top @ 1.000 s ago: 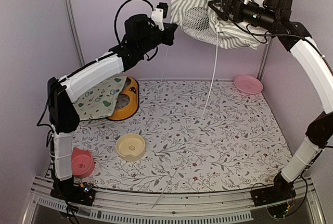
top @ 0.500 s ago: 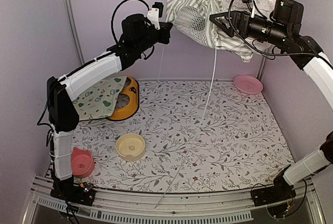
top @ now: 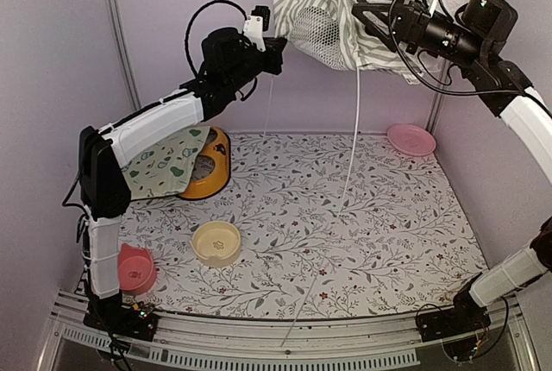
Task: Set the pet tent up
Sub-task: Rotate the tent at the center of the board.
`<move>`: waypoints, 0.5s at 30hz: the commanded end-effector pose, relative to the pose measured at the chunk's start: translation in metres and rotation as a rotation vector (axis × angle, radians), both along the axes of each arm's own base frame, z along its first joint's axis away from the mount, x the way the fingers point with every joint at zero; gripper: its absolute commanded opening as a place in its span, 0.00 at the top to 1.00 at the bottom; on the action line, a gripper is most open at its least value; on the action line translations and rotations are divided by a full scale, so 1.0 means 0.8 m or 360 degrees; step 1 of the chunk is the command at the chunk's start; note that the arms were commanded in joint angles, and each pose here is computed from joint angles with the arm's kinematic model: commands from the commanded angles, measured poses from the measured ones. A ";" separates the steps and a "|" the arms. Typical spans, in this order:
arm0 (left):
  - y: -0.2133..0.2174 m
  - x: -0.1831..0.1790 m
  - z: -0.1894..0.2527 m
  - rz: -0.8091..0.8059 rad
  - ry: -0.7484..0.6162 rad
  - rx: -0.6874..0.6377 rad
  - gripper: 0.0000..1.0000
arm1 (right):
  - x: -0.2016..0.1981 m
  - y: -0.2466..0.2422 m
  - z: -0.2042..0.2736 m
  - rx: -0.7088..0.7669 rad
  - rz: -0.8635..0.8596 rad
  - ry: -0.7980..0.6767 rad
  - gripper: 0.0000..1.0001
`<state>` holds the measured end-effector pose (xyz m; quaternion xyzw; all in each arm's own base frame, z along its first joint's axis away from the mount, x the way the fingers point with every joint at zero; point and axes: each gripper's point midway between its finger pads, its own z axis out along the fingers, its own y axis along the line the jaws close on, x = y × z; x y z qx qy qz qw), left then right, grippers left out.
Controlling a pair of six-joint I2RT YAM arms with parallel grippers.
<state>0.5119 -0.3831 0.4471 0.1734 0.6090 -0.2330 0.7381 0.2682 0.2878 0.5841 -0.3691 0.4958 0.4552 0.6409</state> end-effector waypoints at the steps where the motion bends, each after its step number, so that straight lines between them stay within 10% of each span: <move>1: 0.011 0.004 -0.001 0.0032 0.0029 -0.0085 1.00 | -0.051 0.002 0.047 0.0105 0.0259 -0.0370 0.01; 9: 0.012 0.005 -0.009 0.0038 0.0049 -0.0083 1.00 | -0.057 0.023 0.046 0.0028 0.0539 -0.0289 0.01; 15: 0.026 0.003 0.003 0.0130 0.0046 -0.0066 1.00 | -0.029 0.003 -0.007 -0.0062 0.0147 -0.0020 0.01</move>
